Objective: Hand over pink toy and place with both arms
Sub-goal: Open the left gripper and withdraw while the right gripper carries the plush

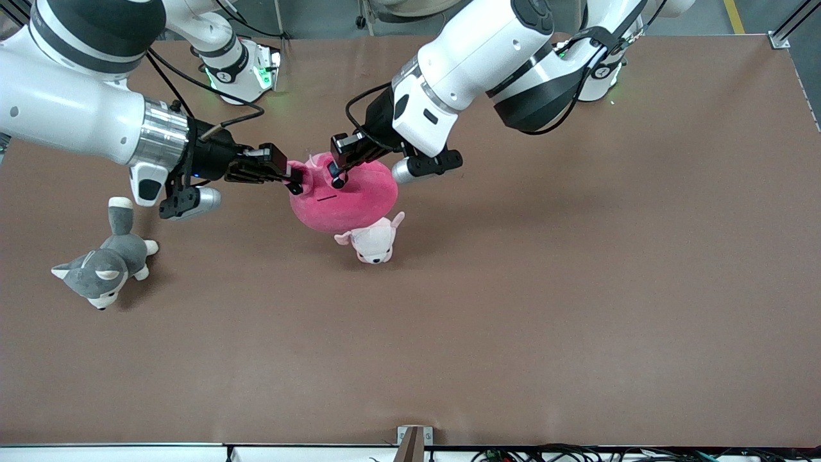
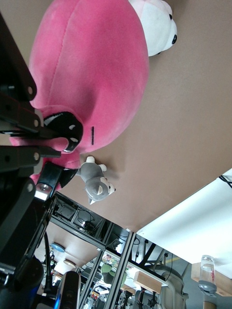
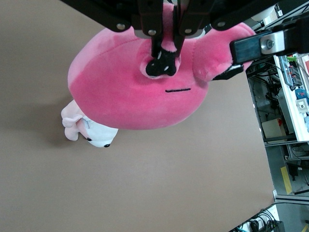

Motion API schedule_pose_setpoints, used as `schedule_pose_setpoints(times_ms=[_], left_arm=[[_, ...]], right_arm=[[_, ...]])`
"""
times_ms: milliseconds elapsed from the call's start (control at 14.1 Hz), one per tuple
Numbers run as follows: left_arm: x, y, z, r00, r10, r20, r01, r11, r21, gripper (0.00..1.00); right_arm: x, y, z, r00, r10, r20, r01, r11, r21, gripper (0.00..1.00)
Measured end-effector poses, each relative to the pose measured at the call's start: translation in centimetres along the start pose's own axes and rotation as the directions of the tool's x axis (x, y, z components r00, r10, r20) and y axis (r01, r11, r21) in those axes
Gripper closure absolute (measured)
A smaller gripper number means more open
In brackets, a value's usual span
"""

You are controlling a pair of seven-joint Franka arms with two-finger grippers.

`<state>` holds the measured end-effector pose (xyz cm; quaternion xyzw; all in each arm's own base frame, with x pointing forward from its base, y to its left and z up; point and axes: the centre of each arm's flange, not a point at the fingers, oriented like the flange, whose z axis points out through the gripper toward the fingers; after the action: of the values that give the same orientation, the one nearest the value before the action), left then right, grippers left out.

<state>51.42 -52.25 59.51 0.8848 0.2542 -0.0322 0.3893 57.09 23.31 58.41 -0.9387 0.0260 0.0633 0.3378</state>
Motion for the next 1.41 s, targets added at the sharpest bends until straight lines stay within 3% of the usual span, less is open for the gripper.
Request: schedule_pose_setpoints(times_ms=[71,212,566,707,848,990,1202,1414], left_arm=[[0.0,0.0,0.0,1.0,-0.003,0.0,0.003,1.0,0.0,0.92],[0.1,0.0,0.1,0.999,-0.035,0.001,0.035,0.999,0.001,0.78],[0.5,0.3,-0.6,0.998,-0.062,-0.006,0.062,0.998,-0.013,0.25],[1.6,0.4,-1.4,0.998,-0.047,-0.047,0.047,0.999,-0.015,0.04],[4.2,0.0,-3.1,0.989,0.003,-0.149,0.002,0.999,0.035,0.0],[7.4,-1.5,-4.9,0.971,0.086,-0.221,-0.049,0.985,0.167,0.0],[12.5,-4.1,-8.5,0.951,0.217,-0.221,-0.134,0.932,0.336,0.0],[19.5,-8.0,-14.0,0.929,0.331,-0.167,-0.216,0.848,0.484,0.0]], right_arm=[[0.0,0.0,0.0,1.0,0.0,0.0,0.0,1.0,0.0,0.9],[0.0,0.0,0.0,1.0,0.001,0.0,-0.001,1.0,0.0,0.9],[0.0,0.2,0.0,1.0,0.004,0.013,-0.004,1.0,-0.004,0.9],[0.2,0.8,-0.5,1.0,0.014,0.008,-0.014,1.0,-0.004,0.9],[0.7,2.2,-1.7,0.999,0.039,0.003,-0.039,0.999,-0.005,0.9],[1.4,4.4,-3.3,0.997,0.074,0.0,-0.074,0.997,-0.012,0.9],[2.5,9.0,-6.0,0.993,0.117,-0.02,-0.118,0.992,-0.047,0.9],[4.1,15.8,-8.2,0.993,0.115,0.01,-0.114,0.992,-0.05,0.9]])
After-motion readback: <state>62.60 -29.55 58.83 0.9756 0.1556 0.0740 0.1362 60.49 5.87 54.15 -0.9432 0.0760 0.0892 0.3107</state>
